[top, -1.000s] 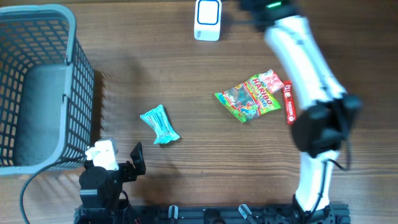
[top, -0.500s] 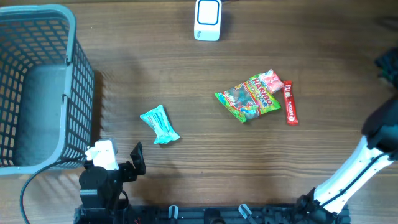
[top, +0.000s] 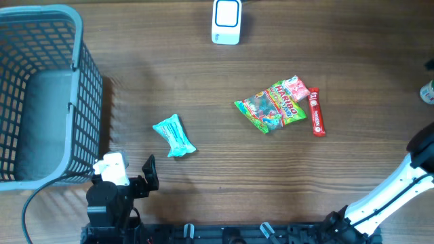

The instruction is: Scan the item barcode

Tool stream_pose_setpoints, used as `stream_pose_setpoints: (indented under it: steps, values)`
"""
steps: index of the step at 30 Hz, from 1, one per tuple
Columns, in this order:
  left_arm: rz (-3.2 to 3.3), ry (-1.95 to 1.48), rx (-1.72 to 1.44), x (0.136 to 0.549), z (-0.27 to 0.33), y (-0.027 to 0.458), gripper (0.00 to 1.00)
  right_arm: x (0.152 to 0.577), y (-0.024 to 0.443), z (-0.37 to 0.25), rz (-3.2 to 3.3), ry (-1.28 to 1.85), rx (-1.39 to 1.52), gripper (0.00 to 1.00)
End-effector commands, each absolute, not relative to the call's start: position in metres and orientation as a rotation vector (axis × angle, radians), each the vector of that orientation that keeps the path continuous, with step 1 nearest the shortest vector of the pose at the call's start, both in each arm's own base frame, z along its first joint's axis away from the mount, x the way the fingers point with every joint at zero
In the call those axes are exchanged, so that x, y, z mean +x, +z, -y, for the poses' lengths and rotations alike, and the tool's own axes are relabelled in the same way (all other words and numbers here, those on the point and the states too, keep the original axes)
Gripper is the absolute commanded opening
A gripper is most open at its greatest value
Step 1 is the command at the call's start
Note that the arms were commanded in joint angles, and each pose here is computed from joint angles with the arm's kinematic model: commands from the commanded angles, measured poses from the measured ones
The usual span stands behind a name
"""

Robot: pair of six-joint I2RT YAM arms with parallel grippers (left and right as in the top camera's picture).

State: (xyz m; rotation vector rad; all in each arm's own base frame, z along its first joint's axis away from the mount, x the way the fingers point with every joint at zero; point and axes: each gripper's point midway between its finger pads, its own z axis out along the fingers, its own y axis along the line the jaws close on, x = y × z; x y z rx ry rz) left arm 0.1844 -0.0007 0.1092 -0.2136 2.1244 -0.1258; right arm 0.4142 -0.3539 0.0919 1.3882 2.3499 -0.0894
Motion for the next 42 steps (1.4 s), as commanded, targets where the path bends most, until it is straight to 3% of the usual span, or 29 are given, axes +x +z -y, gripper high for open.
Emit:
stream_pose_setpoints:
  steps: [1,4,7,12,15,18,25,42]
  values:
    - [-2.128,-0.102,-0.191,0.185,0.0,0.106,1.0,0.425,0.212,0.331,-2.131,0.051,1.308,1.0]
    - [-2.128,-0.102,-0.191,0.185,0.0,0.106,1.0,0.417,0.259,0.272,-2.131,0.207,1.292,1.0]
    - [-2.128,-0.102,-0.191,0.185,-0.001,0.106,1.0,0.408,0.257,0.187,-2.338,0.284,1.246,1.0]
    - [-2.128,-0.102,-0.191,0.185,-0.001,0.106,1.0,0.406,0.198,0.04,-2.751,0.361,1.061,1.0]
    - [-2.128,-0.102,-0.191,0.185,0.0,0.106,1.0,0.417,0.162,0.007,-2.807,0.207,0.903,1.0]
    - [-2.128,-0.102,-0.191,0.185,-0.001,0.106,1.0,0.4,0.103,-0.025,-2.9,0.254,0.989,1.0]
    - [-2.128,-0.102,-0.191,0.185,-0.001,0.106,1.0,0.366,0.033,-0.04,-2.882,0.345,1.368,0.95]
    - [-2.128,-0.102,-0.191,0.185,-0.001,0.106,1.0,0.396,0.028,-0.004,-2.685,0.393,1.487,0.91]
